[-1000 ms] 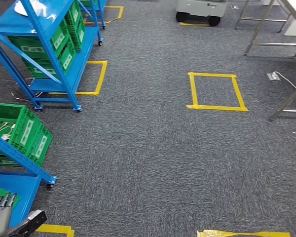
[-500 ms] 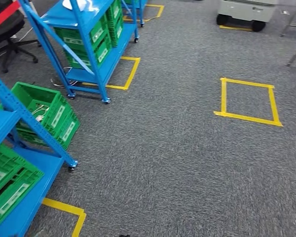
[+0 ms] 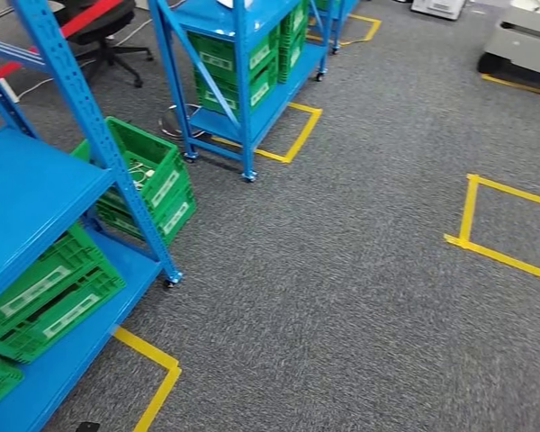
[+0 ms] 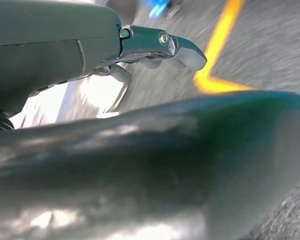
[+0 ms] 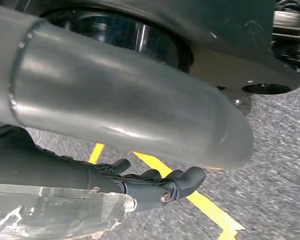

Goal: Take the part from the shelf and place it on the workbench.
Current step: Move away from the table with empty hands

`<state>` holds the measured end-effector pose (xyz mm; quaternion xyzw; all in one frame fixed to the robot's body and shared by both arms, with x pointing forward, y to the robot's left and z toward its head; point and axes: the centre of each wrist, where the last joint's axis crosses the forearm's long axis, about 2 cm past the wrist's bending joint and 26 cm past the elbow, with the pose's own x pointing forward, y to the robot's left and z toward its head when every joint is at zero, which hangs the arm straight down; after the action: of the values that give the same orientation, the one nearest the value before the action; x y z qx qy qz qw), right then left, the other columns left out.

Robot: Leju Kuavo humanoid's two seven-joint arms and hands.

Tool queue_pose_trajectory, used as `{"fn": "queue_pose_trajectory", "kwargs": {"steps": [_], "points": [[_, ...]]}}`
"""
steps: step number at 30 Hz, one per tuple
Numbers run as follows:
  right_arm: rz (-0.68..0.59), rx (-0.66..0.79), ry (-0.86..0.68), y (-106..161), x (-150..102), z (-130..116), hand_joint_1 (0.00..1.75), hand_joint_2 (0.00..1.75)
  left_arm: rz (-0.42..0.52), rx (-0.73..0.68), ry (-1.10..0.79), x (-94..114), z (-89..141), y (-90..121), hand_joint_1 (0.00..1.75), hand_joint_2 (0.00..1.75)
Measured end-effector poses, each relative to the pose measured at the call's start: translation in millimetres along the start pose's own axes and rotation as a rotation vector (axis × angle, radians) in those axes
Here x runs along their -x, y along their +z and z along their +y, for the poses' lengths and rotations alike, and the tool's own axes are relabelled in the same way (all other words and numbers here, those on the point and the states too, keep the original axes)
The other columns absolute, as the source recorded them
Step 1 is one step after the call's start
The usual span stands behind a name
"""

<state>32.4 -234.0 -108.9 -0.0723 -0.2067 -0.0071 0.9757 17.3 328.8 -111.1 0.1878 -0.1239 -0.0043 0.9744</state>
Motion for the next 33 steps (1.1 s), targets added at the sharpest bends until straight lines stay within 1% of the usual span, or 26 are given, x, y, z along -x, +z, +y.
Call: {"fn": "queue_pose_trajectory", "kwargs": {"steps": [4,8,11,13,17,20,25,33], "points": [[0.001,0.005,-0.006,0,-1,1,0.0,0.0,0.048,-0.012,0.153,-6,-24,7,0.0,0.0],[-0.002,0.004,-0.007,0,-3,2,0.0,0.0,0.082,-0.001,0.219,-6,-41,14,0.0,0.0],[0.001,0.003,-0.008,0,-1,3,0.0,0.0,0.061,0.006,0.241,-10,-50,18,0.0,0.0],[0.005,0.003,-0.009,1,0,3,0.0,0.0,0.041,0.001,0.253,-13,-51,17,0.0,0.0],[0.005,0.004,-0.015,1,-1,3,0.0,0.0,0.023,-0.02,0.279,-12,-48,16,0.0,0.0],[0.006,0.003,-0.017,1,-1,3,0.0,0.0,0.011,-0.028,0.303,-17,-47,15,0.0,0.0],[-0.001,0.002,-0.019,-1,-5,4,0.0,0.0,0.042,-0.025,0.32,-15,-49,16,0.0,0.0],[0.003,0.002,-0.019,0,-3,4,0.0,0.0,0.057,-0.014,0.33,-16,-55,19,0.0,0.0]]}}
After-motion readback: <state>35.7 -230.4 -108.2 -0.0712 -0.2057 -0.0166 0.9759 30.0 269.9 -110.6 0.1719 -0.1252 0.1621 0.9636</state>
